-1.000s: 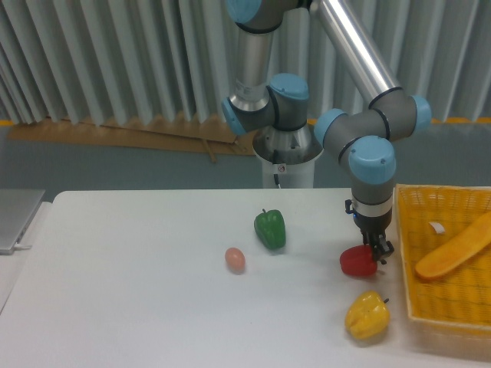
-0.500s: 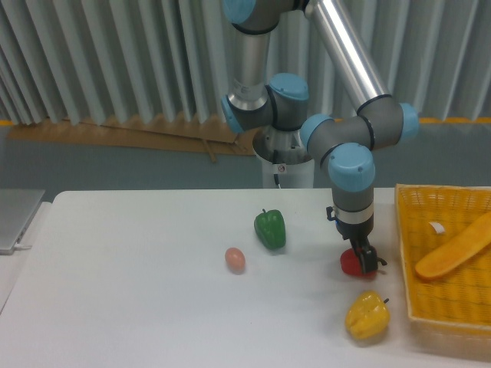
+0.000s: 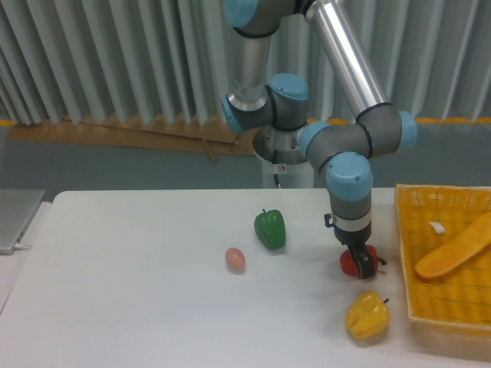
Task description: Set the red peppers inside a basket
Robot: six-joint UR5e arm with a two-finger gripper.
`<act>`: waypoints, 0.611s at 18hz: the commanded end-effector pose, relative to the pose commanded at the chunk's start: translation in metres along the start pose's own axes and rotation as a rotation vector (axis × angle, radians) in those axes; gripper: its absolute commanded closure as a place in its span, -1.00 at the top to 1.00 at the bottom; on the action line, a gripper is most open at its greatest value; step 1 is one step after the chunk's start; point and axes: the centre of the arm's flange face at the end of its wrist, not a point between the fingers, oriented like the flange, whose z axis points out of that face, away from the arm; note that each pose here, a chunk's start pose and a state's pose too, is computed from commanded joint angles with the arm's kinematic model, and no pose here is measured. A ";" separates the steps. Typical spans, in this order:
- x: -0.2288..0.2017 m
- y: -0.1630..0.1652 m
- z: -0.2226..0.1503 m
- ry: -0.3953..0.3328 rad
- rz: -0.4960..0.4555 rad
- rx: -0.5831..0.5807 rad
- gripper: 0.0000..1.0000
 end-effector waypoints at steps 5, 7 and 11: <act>0.000 0.010 0.009 0.017 0.023 0.000 1.00; 0.001 0.016 0.013 0.025 0.021 -0.003 1.00; 0.000 0.019 0.012 0.022 0.014 -0.004 1.00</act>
